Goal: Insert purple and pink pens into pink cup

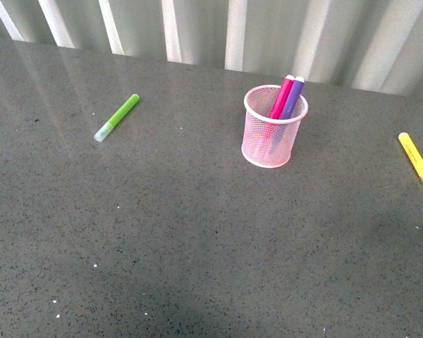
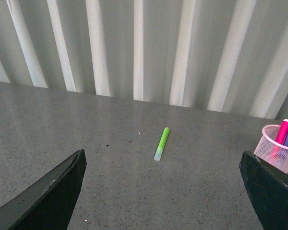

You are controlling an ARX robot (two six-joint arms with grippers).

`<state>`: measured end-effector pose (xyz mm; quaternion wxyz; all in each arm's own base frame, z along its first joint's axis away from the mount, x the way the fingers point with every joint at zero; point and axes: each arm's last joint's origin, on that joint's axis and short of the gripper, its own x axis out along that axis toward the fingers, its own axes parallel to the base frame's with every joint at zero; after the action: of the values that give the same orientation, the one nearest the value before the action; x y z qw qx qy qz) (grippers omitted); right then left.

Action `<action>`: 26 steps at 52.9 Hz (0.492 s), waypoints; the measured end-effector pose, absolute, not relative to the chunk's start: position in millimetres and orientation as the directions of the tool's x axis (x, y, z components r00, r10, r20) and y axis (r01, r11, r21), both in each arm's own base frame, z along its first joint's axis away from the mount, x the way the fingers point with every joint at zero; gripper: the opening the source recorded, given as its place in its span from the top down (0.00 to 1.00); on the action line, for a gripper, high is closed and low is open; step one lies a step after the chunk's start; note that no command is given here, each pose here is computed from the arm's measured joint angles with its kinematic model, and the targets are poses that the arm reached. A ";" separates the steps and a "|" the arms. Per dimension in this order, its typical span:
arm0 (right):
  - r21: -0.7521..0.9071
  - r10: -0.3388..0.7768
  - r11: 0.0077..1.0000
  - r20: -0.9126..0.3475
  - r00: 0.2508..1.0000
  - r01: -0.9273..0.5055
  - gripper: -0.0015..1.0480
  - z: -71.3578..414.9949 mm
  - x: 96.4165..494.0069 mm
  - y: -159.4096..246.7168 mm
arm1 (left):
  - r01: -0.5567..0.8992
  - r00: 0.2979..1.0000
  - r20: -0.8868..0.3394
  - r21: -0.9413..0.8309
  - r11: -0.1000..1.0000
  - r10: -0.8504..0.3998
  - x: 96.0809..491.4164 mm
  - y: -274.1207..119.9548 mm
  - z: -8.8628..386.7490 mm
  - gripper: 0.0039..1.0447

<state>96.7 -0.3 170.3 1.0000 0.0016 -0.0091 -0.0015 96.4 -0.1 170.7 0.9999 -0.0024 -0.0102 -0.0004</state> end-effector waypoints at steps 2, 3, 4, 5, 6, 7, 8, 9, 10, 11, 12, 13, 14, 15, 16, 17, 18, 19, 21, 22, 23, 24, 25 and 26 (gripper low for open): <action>0.003 -0.003 1.000 0.018 1.000 0.003 0.07 170.3 96.7 -0.3 | 0.001 1.000 0.020 -0.005 1.000 -0.001 96.4 -0.1 170.7 0.06; 0.003 -0.003 1.000 0.018 1.000 0.003 0.07 170.3 96.7 -0.3 | 0.001 1.000 0.020 -0.005 1.000 -0.001 96.4 -0.1 170.7 0.06; 0.003 -0.003 1.000 0.018 1.000 0.003 0.07 170.3 96.7 -0.3 | 0.001 1.000 0.020 -0.005 1.000 -0.001 96.4 -0.1 170.7 0.06; 0.003 -0.003 1.000 0.018 1.000 0.003 0.07 170.3 96.7 -0.3 | 0.001 1.000 0.020 -0.005 1.000 -0.001 96.4 -0.1 170.7 0.06; 0.003 -0.003 1.000 0.018 1.000 0.003 0.07 170.3 96.7 -0.3 | 0.001 1.000 0.020 -0.005 1.000 -0.001 96.4 -0.1 170.7 0.06; 0.003 -0.003 1.000 0.018 1.000 0.003 0.07 170.3 96.7 -0.3 | 0.001 1.000 0.020 -0.005 1.000 -0.001 96.4 -0.1 170.7 0.06; 0.003 -0.003 1.000 0.018 1.000 0.003 0.07 170.3 96.7 -0.3 | 0.001 1.000 0.020 -0.005 1.000 -0.001 96.4 -0.1 170.7 0.06; 0.003 -0.003 1.000 0.018 1.000 0.003 0.07 170.3 96.7 -0.3 | 0.001 1.000 0.020 -0.005 1.000 -0.001 96.4 -0.1 170.7 0.06; 0.003 -0.003 1.000 0.018 1.000 0.003 0.07 170.3 96.7 -0.3 | 0.001 1.000 0.020 -0.005 1.000 -0.001 96.4 -0.1 170.7 0.06; 0.003 -0.003 1.000 0.018 1.000 0.003 0.07 170.3 96.7 -0.3 | 0.001 1.000 0.020 -0.005 1.000 -0.001 96.4 -0.1 170.7 0.06; 0.003 -0.003 1.000 0.018 1.000 0.003 0.07 170.3 96.7 -0.3 | 0.001 1.000 0.020 -0.005 1.000 -0.001 96.4 -0.1 170.7 0.06; 0.003 -0.003 1.000 0.018 1.000 0.003 0.07 170.3 96.7 -0.3 | 0.001 1.000 0.020 -0.005 1.000 -0.001 96.4 -0.1 170.7 0.06; 0.003 -0.003 1.000 0.018 1.000 0.003 0.07 170.3 96.7 -0.3 | 0.001 1.000 0.020 -0.005 1.000 -0.001 96.4 -0.1 170.7 0.06; 0.003 -0.003 1.000 0.018 1.000 0.003 0.07 170.3 96.7 -0.3 | 0.001 1.000 0.020 -0.005 1.000 -0.001 96.4 -0.1 170.7 0.06; 0.003 -0.003 1.000 0.018 1.000 0.003 0.07 170.3 96.7 -0.3 | 0.001 1.000 0.020 -0.005 1.000 -0.001 96.4 -0.1 170.7 0.06; 0.003 -0.003 1.000 0.018 1.000 0.003 0.07 170.3 96.7 -0.3 | 0.001 1.000 0.020 -0.005 1.000 -0.001 96.4 -0.1 170.7 0.06; 0.003 -0.003 1.000 0.018 1.000 0.003 0.07 170.3 96.7 -0.3 | 0.001 1.000 0.020 -0.005 1.000 -0.001 96.4 -0.1 170.7 0.06; 0.003 -0.003 1.000 0.018 1.000 0.003 0.07 170.3 96.7 -0.3 | 0.001 1.000 0.020 -0.005 1.000 -0.001 96.4 -0.1 170.7 0.06; 0.003 -0.003 1.000 0.018 1.000 0.003 0.07 170.3 96.7 -0.3 | 0.001 1.000 0.020 -0.005 1.000 -0.001 96.4 -0.1 170.7 0.06; 0.003 -0.003 1.000 0.018 1.000 0.003 0.07 170.3 96.7 -0.3 | 0.001 1.000 0.020 -0.005 1.000 -0.001 96.4 -0.1 170.7 0.06; 0.003 -0.003 1.000 0.018 1.000 0.003 0.07 170.3 96.7 -0.3 | 0.001 1.000 0.020 -0.005 1.000 -0.001 96.4 -0.1 170.7 0.06; 0.003 -0.003 1.000 0.018 1.000 0.003 0.07 170.3 96.7 -0.3 | 0.001 1.000 0.020 -0.005 1.000 -0.001 96.4 -0.1 170.7 0.06; 0.003 -0.003 1.000 0.018 1.000 0.003 0.07 170.3 96.7 -0.3 | 0.001 1.000 0.020 -0.005 1.000 -0.001 96.4 -0.1 170.7 0.06; 0.003 -0.003 1.000 0.018 1.000 0.003 0.07 170.3 96.7 -0.3 | 0.000 1.000 0.020 -0.005 1.000 0.000 96.4 -0.1 170.7 0.06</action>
<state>96.7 -0.3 170.3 1.0000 0.0014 -0.0091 -0.0015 96.4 -0.1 170.7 0.9999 -0.0024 -0.0102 -0.0002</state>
